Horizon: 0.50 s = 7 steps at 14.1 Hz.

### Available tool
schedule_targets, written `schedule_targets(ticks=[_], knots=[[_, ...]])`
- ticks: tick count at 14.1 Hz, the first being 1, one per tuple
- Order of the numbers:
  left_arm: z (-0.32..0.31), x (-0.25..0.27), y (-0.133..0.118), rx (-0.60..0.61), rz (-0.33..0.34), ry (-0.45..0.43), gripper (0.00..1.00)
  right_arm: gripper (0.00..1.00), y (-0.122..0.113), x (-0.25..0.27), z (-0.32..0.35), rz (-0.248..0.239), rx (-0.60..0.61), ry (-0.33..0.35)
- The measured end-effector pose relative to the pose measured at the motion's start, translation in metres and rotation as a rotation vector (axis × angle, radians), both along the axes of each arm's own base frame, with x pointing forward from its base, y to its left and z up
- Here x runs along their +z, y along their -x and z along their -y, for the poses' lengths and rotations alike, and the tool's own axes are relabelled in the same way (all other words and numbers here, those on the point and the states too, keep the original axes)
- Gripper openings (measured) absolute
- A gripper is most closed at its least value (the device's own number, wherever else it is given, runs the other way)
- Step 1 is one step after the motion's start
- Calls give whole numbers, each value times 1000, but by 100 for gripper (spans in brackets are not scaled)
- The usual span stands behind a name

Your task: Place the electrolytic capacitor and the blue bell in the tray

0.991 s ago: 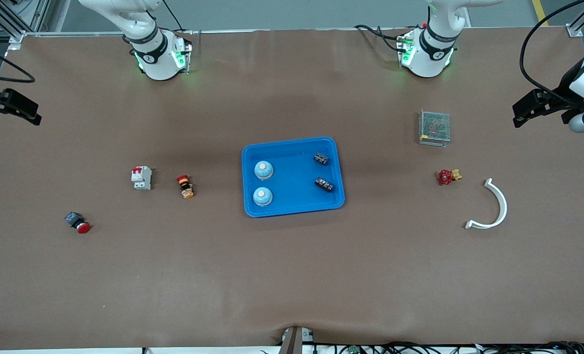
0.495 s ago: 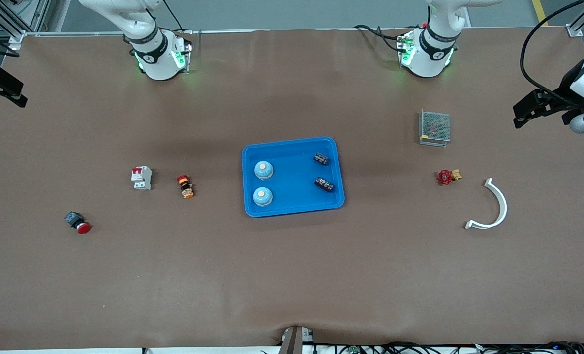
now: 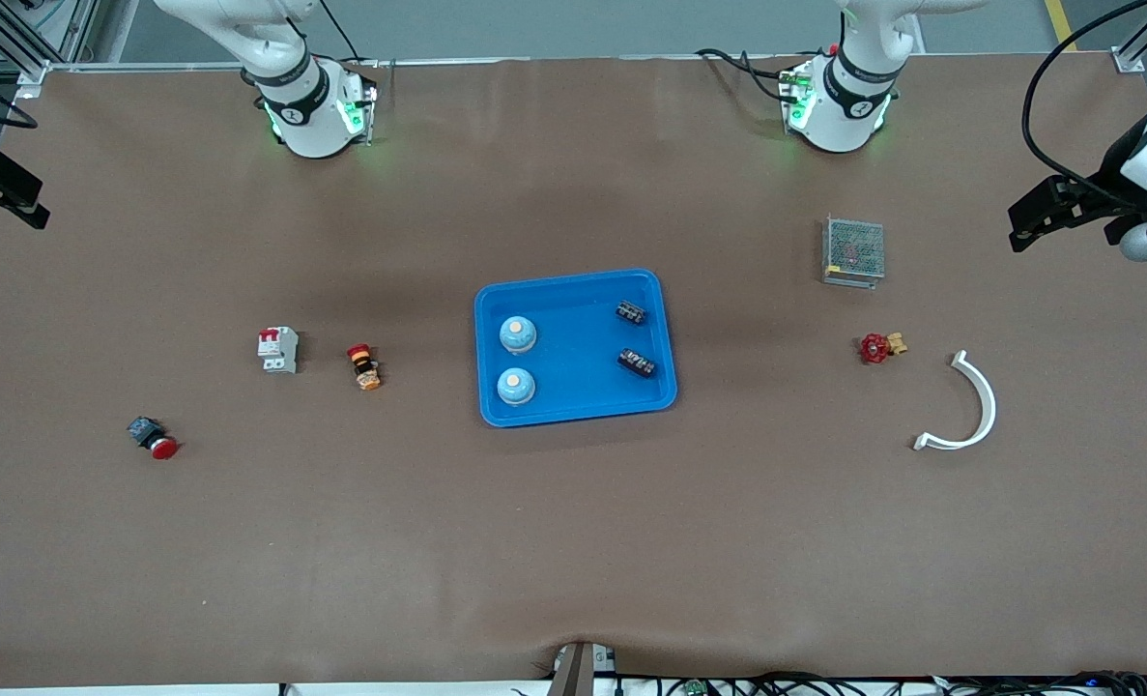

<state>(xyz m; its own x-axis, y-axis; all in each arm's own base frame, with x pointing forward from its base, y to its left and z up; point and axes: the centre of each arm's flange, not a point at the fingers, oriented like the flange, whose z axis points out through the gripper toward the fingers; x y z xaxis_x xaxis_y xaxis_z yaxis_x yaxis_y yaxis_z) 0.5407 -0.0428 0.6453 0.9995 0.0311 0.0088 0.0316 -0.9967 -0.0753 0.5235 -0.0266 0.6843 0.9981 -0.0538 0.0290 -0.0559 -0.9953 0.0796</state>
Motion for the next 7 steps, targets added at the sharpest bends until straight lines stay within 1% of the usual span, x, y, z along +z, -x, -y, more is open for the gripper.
schedule_targets(ticks=[4,7], knots=[[0,0,2,-1,0,-1,100,100,-1,0,0,5,1,0],[3,3,8,-7,7,-2,100,100,-4,-3,0,10,2,0]])
